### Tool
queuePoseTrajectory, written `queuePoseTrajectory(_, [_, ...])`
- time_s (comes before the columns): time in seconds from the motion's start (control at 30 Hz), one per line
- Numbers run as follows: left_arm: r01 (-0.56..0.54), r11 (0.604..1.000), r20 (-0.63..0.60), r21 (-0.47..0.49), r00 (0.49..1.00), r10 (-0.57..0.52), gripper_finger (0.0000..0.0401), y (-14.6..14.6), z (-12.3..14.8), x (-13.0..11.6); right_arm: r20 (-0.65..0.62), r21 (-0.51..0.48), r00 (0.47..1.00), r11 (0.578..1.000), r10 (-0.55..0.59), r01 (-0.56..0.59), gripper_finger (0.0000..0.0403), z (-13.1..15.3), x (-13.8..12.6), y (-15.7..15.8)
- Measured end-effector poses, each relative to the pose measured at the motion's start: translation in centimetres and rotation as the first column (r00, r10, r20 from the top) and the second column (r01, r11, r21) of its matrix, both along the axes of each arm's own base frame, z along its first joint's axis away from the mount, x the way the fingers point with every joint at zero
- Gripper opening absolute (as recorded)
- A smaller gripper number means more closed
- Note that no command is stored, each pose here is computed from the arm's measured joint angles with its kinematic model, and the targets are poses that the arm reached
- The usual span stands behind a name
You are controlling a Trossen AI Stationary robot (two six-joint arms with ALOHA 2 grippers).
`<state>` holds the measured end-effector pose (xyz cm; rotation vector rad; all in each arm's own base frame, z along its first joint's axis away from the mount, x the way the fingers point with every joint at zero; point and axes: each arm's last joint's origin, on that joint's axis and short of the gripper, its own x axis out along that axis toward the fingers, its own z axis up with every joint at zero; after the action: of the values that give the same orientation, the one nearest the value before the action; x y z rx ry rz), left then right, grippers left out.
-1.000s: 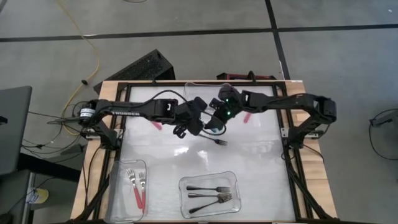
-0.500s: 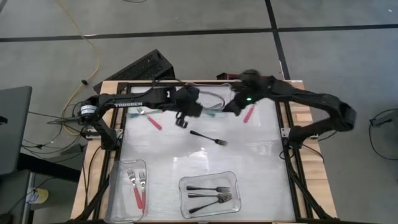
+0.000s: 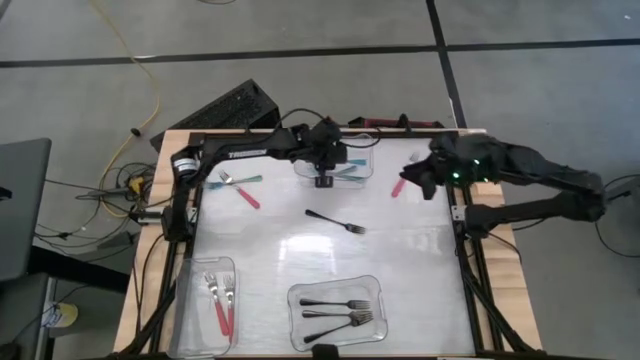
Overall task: Sort silverware by color (type)
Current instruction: Put the blue fork into the top transparent bin, then put the pink fork into the bottom left transparent bin
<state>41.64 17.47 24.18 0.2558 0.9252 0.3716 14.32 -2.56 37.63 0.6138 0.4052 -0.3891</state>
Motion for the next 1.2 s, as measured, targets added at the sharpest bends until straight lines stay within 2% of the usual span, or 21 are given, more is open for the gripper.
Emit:
queuePoseTrajectory(0.17, [0.004, 1.000, 0.006, 0.011, 1.000, -0.004, 0.0000, 0.4, -1.2, 1.1, 0.020, -0.034, 0.998, 0.998, -0.060, 0.060, 0.0166, 0.2, -1.4, 1.7])
queuePoseTrajectory(0.37, [-0.046, 0.999, 0.012, -0.030, 0.999, 0.046, 0.0006, 1.4, -2.2, 1.0, 0.011, -0.033, 0.999, 0.999, -0.034, 0.034, 0.0165, -0.6, -1.2, 3.0])
queuePoseTrajectory(0.43, [-0.044, 0.997, -0.014, -0.059, 0.999, 0.043, 0.0020, 1.6, -2.5, 0.6, 0.001, -0.022, 1.000, 1.000, -0.023, 0.023, 0.0165, -0.9, -1.0, 3.3])
queuePoseTrajectory(0.57, [-0.040, 0.997, 0.012, -0.059, 0.999, 0.040, 0.0063, 1.8, -2.2, 0.7, -0.025, -0.026, 1.000, 1.000, 0.013, -0.013, 0.0165, -1.4, -0.3, 4.1])
queuePoseTrajectory(0.7, [-0.083, 0.996, -0.007, -0.022, 0.997, 0.082, 0.0114, 2.0, -2.2, 0.5, -0.053, -0.036, 0.998, 0.999, 0.037, -0.039, 0.0166, -1.7, 0.3, 4.6])
queuePoseTrajectory(0.8, [-0.130, 0.991, -0.009, -0.014, 0.992, 0.130, 0.0142, 1.6, -1.4, 0.2, -0.075, -0.040, 0.995, 0.997, 0.062, -0.065, 0.0166, -2.0, 0.7, 5.1])
queuePoseTrajectory(0.9, [-0.142, 0.990, 0.032, -0.003, 0.989, 0.142, 0.0157, 0.6, 0.7, -0.2, -0.092, -0.047, 0.992, 0.995, 0.089, -0.094, 0.0165, -2.2, 1.0, 5.6])
queuePoseTrajectory(1.03, [-0.164, 0.986, 0.090, 0.002, 0.982, 0.163, 0.0162, -1.0, 3.5, -0.9, -0.116, -0.064, 0.985, 0.988, 0.131, -0.139, 0.0166, -2.5, 1.3, 6.3])
queuePoseTrajectory(1.2, [-0.192, 0.980, 0.194, -0.054, 0.961, 0.199, 0.0162, -3.5, 7.4, -2.4, -0.159, -0.096, 0.967, 0.972, 0.198, -0.215, 0.0166, -3.0, 1.9, 7.4])
